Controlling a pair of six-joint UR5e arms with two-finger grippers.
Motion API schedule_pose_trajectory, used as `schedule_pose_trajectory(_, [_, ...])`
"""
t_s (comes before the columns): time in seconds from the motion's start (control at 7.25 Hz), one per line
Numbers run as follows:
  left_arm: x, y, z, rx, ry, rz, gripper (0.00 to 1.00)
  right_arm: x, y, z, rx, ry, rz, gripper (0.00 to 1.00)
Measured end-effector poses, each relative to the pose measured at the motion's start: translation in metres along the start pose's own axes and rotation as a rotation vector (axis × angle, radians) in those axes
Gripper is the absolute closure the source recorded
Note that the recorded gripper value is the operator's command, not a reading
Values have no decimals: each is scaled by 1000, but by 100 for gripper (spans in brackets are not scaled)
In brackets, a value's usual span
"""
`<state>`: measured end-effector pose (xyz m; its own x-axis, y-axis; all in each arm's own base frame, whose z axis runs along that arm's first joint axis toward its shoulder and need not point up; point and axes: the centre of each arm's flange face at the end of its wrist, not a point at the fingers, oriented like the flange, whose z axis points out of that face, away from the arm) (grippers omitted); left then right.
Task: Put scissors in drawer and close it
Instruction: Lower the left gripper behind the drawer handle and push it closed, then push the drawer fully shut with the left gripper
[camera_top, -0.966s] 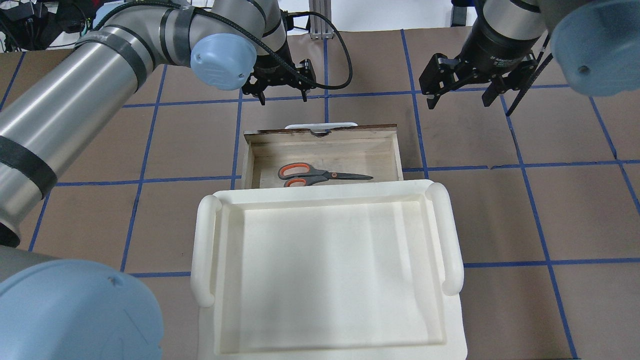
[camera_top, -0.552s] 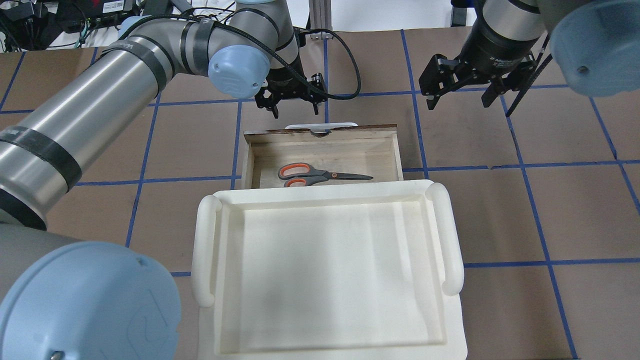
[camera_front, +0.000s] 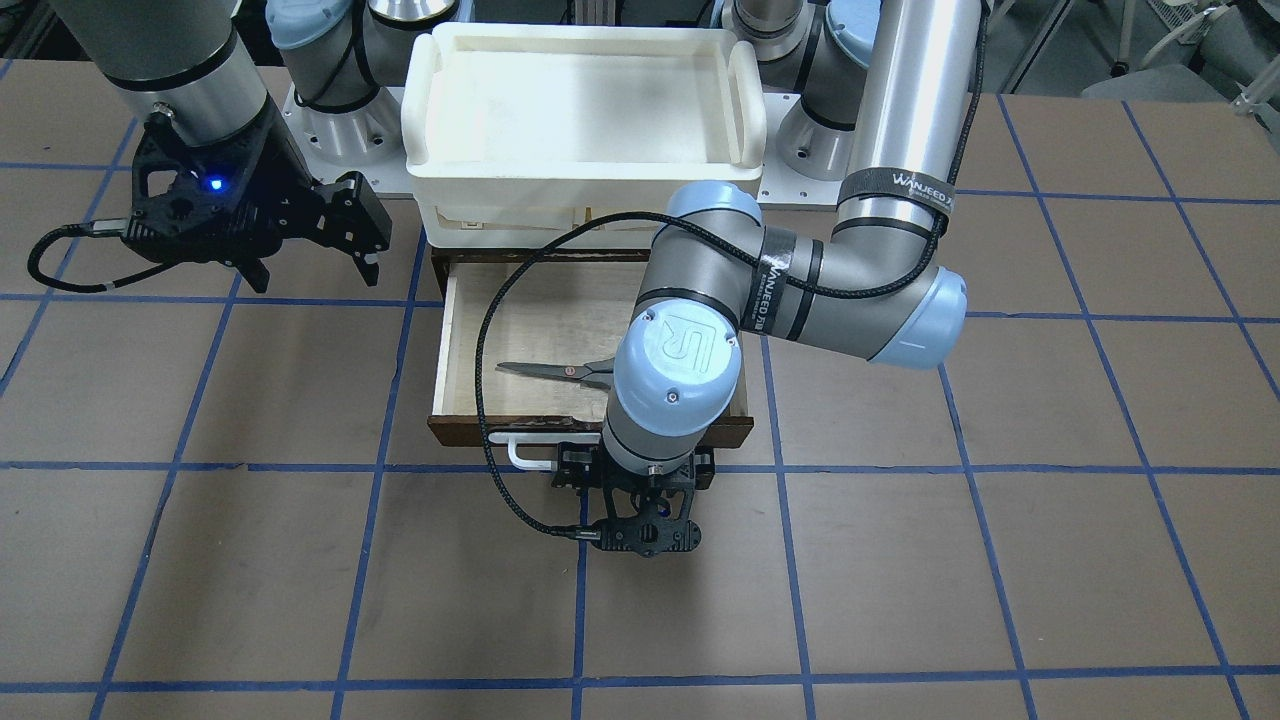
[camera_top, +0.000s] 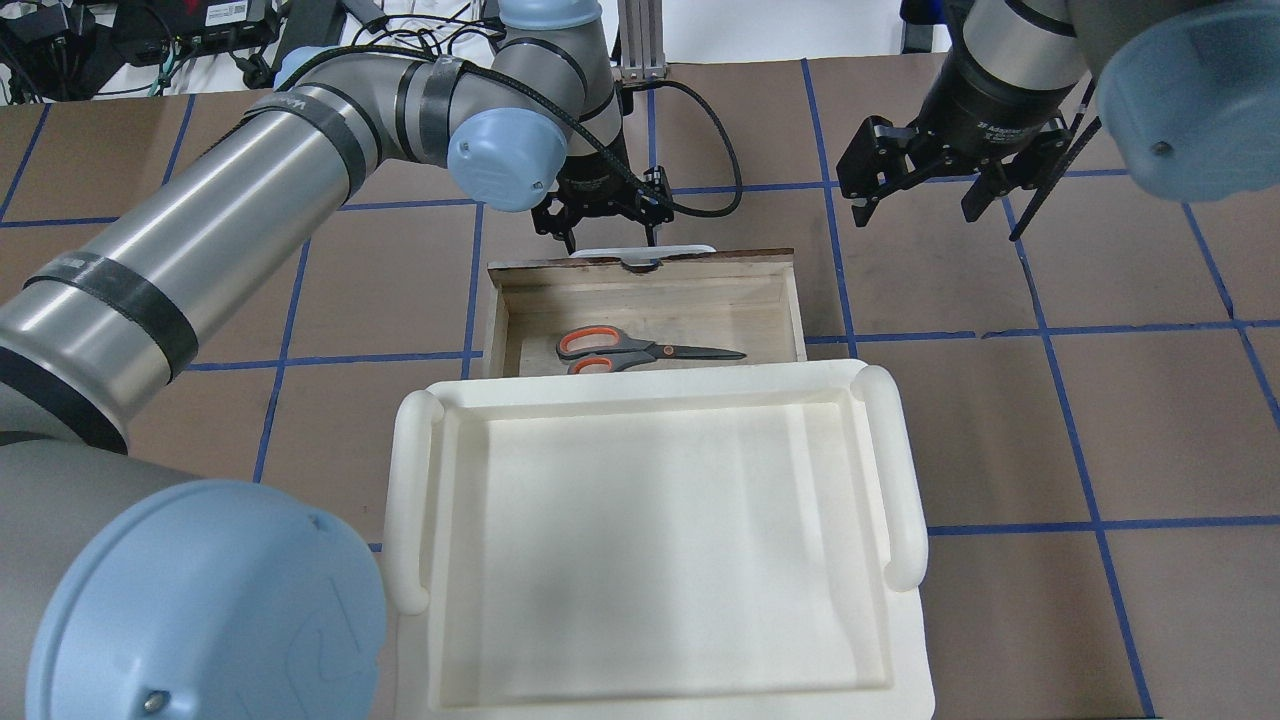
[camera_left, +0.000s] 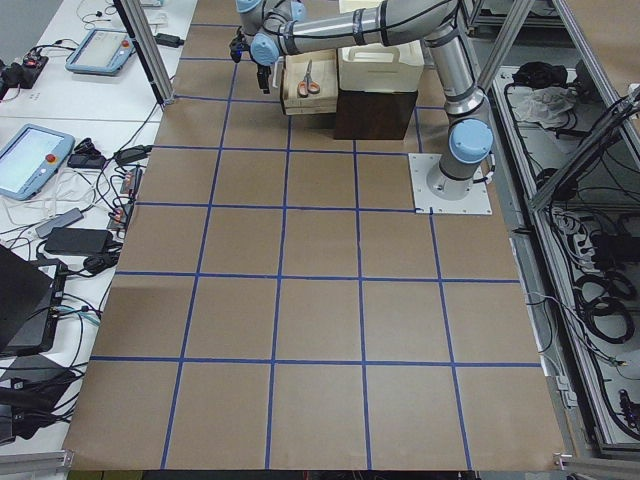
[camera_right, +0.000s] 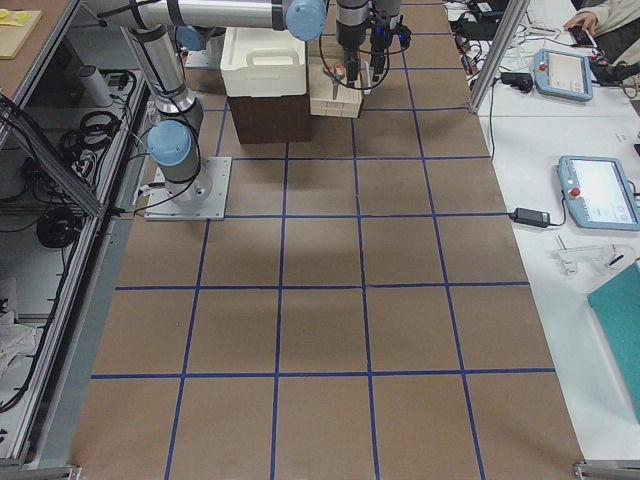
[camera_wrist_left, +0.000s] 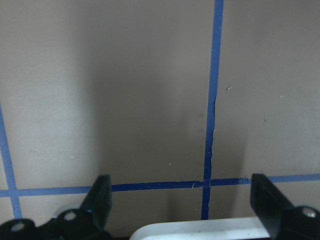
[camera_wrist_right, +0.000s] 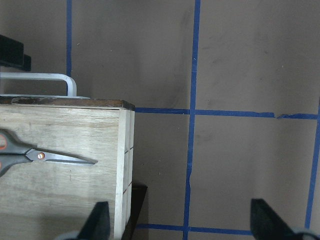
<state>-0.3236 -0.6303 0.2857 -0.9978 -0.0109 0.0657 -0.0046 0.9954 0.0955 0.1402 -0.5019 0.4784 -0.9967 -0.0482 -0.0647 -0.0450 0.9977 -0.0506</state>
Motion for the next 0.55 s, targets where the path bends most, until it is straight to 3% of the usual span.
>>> schedule_pose_trajectory(0.55, [1, 45, -8, -163, 2, 7, 0, 0, 0, 0, 2, 1, -3, 0])
